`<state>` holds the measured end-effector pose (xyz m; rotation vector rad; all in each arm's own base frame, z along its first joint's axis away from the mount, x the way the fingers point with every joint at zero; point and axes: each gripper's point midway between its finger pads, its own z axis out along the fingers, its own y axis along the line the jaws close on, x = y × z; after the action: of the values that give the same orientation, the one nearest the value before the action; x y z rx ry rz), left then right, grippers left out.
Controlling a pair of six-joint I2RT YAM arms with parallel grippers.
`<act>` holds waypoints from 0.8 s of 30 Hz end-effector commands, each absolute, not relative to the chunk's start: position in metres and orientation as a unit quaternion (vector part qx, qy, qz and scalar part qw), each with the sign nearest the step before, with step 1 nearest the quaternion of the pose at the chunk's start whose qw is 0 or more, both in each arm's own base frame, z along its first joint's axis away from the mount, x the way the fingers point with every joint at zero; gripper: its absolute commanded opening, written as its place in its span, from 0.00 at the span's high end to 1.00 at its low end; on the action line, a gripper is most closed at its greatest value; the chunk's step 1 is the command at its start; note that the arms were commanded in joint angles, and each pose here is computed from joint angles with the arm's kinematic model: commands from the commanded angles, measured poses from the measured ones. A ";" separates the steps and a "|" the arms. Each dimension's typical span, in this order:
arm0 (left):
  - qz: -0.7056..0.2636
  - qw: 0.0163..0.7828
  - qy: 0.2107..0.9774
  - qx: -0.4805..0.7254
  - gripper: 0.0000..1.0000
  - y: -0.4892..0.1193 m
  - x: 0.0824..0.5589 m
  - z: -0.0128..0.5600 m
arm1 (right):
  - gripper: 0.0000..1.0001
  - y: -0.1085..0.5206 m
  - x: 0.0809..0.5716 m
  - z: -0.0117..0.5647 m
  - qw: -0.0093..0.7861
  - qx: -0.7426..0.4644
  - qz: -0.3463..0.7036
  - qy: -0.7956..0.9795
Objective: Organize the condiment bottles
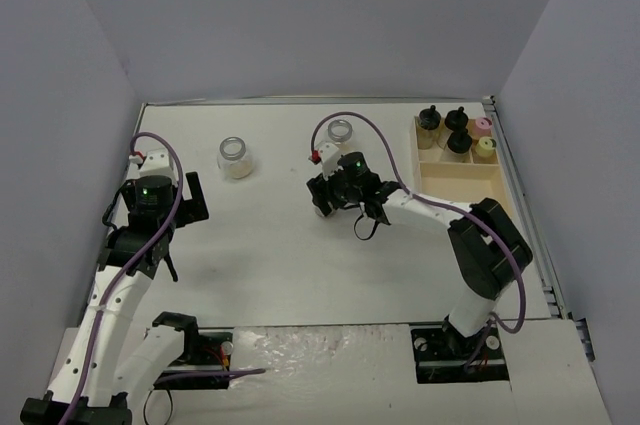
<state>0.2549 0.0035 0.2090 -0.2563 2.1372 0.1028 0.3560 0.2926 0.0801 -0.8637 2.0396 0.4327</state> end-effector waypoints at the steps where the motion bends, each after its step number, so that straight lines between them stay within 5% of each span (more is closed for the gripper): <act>1: 0.033 0.509 0.854 -0.105 0.03 0.002 0.266 0.232 | 1.00 0.258 0.393 0.195 0.564 -0.261 0.148 0.769; 13: 0.024 0.509 0.854 -0.102 0.03 -0.001 0.266 0.233 | 1.00 0.053 0.465 0.249 0.612 0.007 0.016 0.791; 24: 0.018 0.509 0.855 -0.100 0.03 -0.003 0.266 0.233 | 1.00 -0.003 0.502 0.227 0.607 0.136 -0.037 0.782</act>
<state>0.2551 -0.0023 0.2083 -0.2384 2.1447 0.0668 0.4726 0.0103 0.1708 0.1714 2.0140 -0.0706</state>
